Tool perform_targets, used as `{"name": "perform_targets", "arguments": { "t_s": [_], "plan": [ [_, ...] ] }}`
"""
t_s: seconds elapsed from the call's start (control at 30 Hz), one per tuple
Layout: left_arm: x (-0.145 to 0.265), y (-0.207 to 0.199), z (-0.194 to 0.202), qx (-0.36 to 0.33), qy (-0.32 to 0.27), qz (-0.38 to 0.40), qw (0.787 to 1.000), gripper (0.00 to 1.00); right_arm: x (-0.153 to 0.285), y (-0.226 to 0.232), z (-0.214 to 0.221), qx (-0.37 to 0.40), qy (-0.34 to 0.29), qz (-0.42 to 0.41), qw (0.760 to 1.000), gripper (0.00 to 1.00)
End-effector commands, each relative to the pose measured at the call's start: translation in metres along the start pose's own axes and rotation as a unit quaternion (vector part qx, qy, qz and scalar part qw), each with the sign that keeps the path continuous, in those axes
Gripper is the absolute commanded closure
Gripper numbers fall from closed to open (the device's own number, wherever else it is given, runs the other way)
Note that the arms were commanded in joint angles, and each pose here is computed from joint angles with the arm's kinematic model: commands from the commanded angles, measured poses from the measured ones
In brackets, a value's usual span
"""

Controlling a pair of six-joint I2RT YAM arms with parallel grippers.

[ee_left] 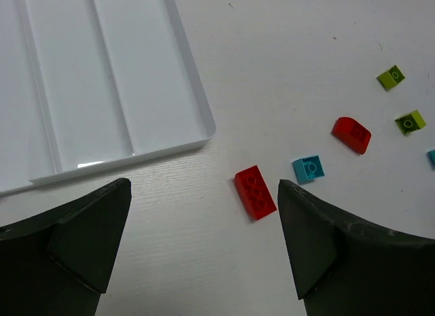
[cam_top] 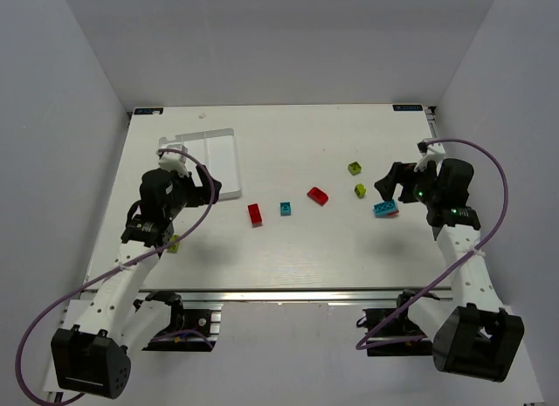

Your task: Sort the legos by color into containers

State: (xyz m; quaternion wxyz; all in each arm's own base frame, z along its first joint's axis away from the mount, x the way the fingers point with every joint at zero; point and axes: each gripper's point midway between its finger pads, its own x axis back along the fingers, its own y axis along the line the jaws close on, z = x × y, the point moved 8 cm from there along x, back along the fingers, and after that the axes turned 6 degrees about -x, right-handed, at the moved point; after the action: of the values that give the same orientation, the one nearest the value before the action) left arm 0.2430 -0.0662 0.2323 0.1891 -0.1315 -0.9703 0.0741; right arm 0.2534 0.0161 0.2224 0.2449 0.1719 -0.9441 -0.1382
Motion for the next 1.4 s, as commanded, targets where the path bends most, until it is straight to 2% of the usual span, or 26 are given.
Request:
{"name": "perform_targets", "arguments": {
  "t_s": [0.0,0.27,0.37,0.47,0.5,0.57,0.63,0.7,0.73,0.77,0.87,0.9,0.93,0.97,1.03,1.07,1.1,1.13,1.2,1.3,1.33,1.37],
  "plan": [
    [0.002,-0.005,-0.01,0.008,-0.004,0.013,1.0,0.02,0.008,0.01,-0.014,0.006,-0.021,-0.021,1.0,0.11],
    [-0.007,0.0,-0.001,0.016,0.026,-0.006,1.0,0.03,0.013,0.015,-0.001,0.112,-0.011,-0.077,0.991,0.11],
    [-0.01,0.001,0.002,0.022,0.037,-0.009,0.999,0.08,0.013,0.015,0.004,0.138,0.0,-0.099,0.985,0.11],
    [-0.011,0.0,0.008,0.039,0.055,-0.007,0.998,0.34,0.012,0.014,0.007,0.152,0.021,-0.106,0.982,0.11],
    [-0.01,0.002,0.014,0.051,0.066,-0.014,0.996,0.54,0.011,0.012,0.006,0.15,0.027,-0.104,0.983,0.11],
    [-0.005,0.002,0.023,0.066,0.088,-0.022,0.994,0.67,0.011,0.013,0.011,0.161,0.052,-0.126,0.978,0.11],
    [0.001,0.002,0.027,0.078,0.104,-0.04,0.991,0.71,0.012,0.021,0.01,0.164,0.057,-0.167,0.971,0.11],
    [0.009,0.003,0.022,0.09,0.106,-0.052,0.989,0.66,0.015,0.026,0.012,0.158,0.059,-0.189,0.967,0.11],
    [0.015,0.005,0.02,0.111,0.117,-0.077,0.984,0.46,0.015,0.028,0.013,0.155,0.055,-0.201,0.966,0.11],
    [0.018,0.006,0.02,0.116,0.12,-0.086,0.982,0.37,0.016,0.029,0.014,0.152,0.054,-0.205,0.965,0.15],
    [0.028,0.011,0.029,0.152,0.142,-0.144,0.968,0.13,0.016,0.032,0.012,0.142,0.053,-0.213,0.965,0.35],
    [0.029,0.013,0.034,0.161,0.156,-0.161,0.961,0.12,0.016,0.033,0.012,0.139,0.055,-0.215,0.965,0.53],
    [0.032,0.016,0.042,0.174,0.178,-0.191,0.949,0.1,0.016,0.034,0.013,0.129,0.06,-0.222,0.965,0.61],
    [0.033,0.018,0.044,0.18,0.187,-0.208,0.943,0.09,0.017,0.035,0.011,0.128,0.061,-0.226,0.964,0.64],
    [0.034,0.026,0.057,0.189,0.226,-0.264,0.919,0.08,0.017,0.037,0.011,0.119,0.066,-0.231,0.963,0.57],
    [0.033,0.029,0.058,0.187,0.233,-0.281,0.912,0.07,0.018,0.037,0.01,0.119,0.065,-0.229,0.964,0.43],
    [0.033,0.032,0.062,0.186,0.242,-0.301,0.904,0.06,0.019,0.037,0.009,0.12,0.063,-0.224,0.965,0.4],
    [0.03,0.036,0.069,0.183,0.259,-0.324,0.891,0.05,0.018,0.036,0.008,0.125,0.062,-0.214,0.967,0.38],
    [0.026,0.039,0.073,0.177,0.272,-0.338,0.883,0.05,0.02,0.037,0.006,0.136,0.054,-0.206,0.968,0.35],
    [0.013,0.051,0.077,0.138,0.293,-0.376,0.868,0.04,0.023,0.038,0.005,0.143,0.045,-0.2,0.968,0.34],
    [0.008,0.06,0.083,0.12,0.306,-0.402,0.854,0.04,0.024,0.038,0.004,0.143,0.042,-0.201,0.968,0.34],
    [0.005,0.062,0.084,0.113,0.311,-0.409,0.85,0.04,0.024,0.039,0.004,0.144,0.042,-0.204,0.967,0.34]
  ]
}}
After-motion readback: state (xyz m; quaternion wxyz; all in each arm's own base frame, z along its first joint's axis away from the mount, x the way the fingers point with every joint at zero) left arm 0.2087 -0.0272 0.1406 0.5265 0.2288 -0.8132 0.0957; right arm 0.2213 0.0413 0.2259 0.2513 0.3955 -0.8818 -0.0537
